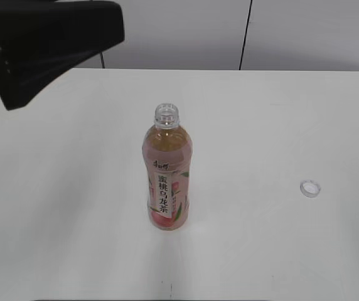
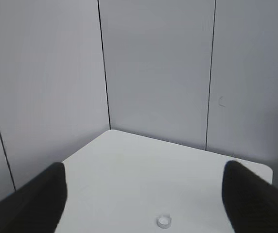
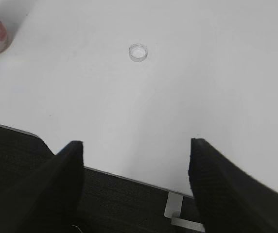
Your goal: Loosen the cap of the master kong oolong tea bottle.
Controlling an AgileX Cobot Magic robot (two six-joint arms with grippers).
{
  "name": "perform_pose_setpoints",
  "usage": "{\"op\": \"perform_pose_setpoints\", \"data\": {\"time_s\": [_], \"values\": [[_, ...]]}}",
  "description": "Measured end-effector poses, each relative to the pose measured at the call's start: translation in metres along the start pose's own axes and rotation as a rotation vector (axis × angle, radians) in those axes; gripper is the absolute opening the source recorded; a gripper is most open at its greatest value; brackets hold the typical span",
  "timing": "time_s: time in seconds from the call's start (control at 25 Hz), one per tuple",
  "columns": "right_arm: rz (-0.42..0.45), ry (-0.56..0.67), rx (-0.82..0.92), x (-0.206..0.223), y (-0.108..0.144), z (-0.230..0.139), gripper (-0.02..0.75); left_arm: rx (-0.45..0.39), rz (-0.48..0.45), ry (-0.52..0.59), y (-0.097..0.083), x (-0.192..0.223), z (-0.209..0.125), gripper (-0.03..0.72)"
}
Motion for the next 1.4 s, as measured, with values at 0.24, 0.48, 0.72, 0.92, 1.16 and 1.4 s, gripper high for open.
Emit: {"op": "perform_pose_setpoints", "data": {"time_s": [0.24,0.48,0.72,0.92,1.16,1.4], "values": [[0.000,0.000,0.000,0.000,0.000,0.000,0.513,0.004,0.025,0.029,0.004,0.000,-0.006,0.587],[0.000,0.000,0.000,0.000,0.000,0.000,0.513,-0.208,0.213,-0.018,0.035,-0.006,-0.001,0.587],[-0.001,0.000,-0.002,0.000,0.000,0.000,0.513,-0.175,0.386,0.089,0.053,-0.023,-0.026,0.587],[0.000,0.000,-0.001,0.000,0.000,0.000,0.513,-0.132,0.462,0.279,0.045,-0.051,-0.044,0.587],[-0.001,0.000,-0.002,0.000,0.000,0.000,0.513,-0.206,0.351,0.380,0.000,-0.095,-0.043,0.587],[-0.001,0.000,-0.002,0.000,0.000,0.000,0.513,-0.228,0.326,0.448,-0.028,-0.159,-0.033,0.587]]}}
Point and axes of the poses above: a point on each arm's last joint axis where the gripper is mounted, x pointing out along that axis toward the gripper, y along the wrist's bending axis when the last joint is at zero, z = x × y, the point moved 8 cm from there along x, pointing out along that axis toward the gripper, and after that the axes turned 12 degrees about x, right-handed, at the moved point
